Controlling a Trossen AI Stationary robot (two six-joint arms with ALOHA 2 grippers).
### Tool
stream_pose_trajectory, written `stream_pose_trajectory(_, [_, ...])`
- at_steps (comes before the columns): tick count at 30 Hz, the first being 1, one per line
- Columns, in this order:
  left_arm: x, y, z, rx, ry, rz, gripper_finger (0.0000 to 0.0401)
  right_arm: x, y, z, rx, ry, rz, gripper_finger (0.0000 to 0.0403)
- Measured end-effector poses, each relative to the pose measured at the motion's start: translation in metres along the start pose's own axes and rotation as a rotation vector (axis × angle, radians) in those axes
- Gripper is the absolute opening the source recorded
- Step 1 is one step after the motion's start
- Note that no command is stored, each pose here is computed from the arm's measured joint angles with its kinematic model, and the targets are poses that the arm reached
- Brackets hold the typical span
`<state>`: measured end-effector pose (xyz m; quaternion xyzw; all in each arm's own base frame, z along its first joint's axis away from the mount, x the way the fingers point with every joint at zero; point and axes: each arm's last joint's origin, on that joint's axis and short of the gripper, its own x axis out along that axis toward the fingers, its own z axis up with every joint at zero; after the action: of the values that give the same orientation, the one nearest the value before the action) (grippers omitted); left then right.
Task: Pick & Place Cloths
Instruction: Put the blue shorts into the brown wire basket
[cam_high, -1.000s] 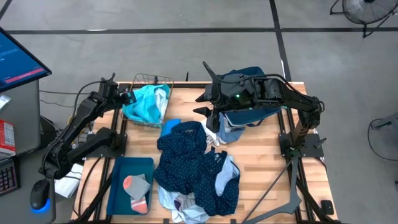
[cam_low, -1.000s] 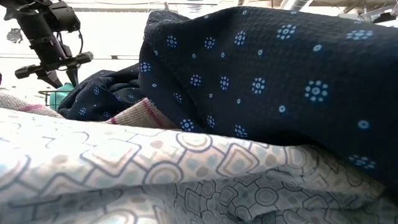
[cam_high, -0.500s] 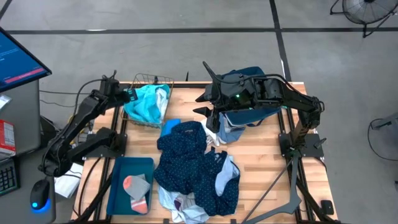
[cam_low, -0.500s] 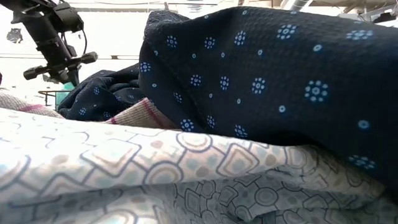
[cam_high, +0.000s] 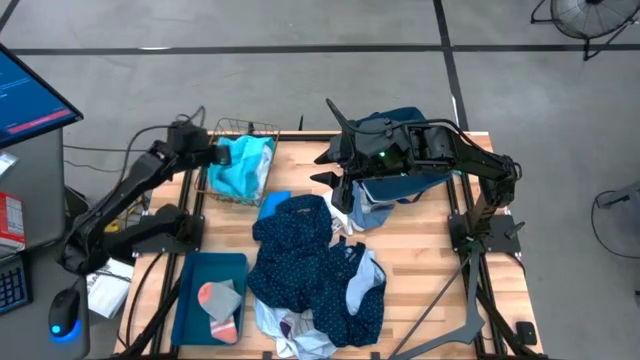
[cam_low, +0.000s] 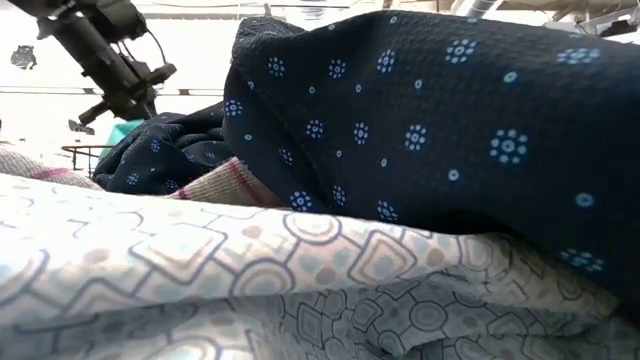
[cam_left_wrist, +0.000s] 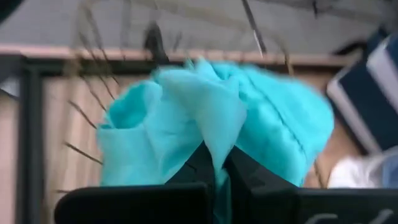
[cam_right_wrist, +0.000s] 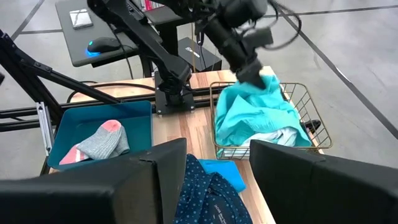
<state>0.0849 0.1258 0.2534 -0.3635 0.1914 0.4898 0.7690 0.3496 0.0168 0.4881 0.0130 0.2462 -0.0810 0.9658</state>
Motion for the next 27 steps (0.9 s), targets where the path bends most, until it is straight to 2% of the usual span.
stream_pose_trajectory(7, [0.038,-0.019,-0.020,0.102,0.130,0.043,0.0000,0.006,0.000,0.000,0.002,-0.003,-0.003,0.0172])
stream_pose_trajectory(11, [0.056,-0.031,-0.023,0.127,0.173,0.042,0.0000,0.015,0.002,-0.001,0.000,0.003,-0.003,0.0172])
stream_pose_trajectory(16, [0.071,-0.044,-0.017,0.252,0.256,0.061,0.0000,0.030,0.003,-0.004,-0.002,0.027,-0.010,0.0172])
stream_pose_trajectory(20, [0.077,-0.052,-0.006,0.420,0.298,0.053,0.0000,0.034,0.003,-0.006,0.004,0.041,-0.012,0.0172])
stream_pose_trajectory(23, [0.082,-0.059,0.001,0.575,0.327,0.002,0.0000,0.033,0.003,-0.005,0.009,0.034,-0.011,0.0172])
stream_pose_trajectory(27, [0.092,-0.061,-0.001,0.713,0.384,-0.031,0.0000,0.033,0.004,-0.004,0.022,0.026,-0.010,0.0172])
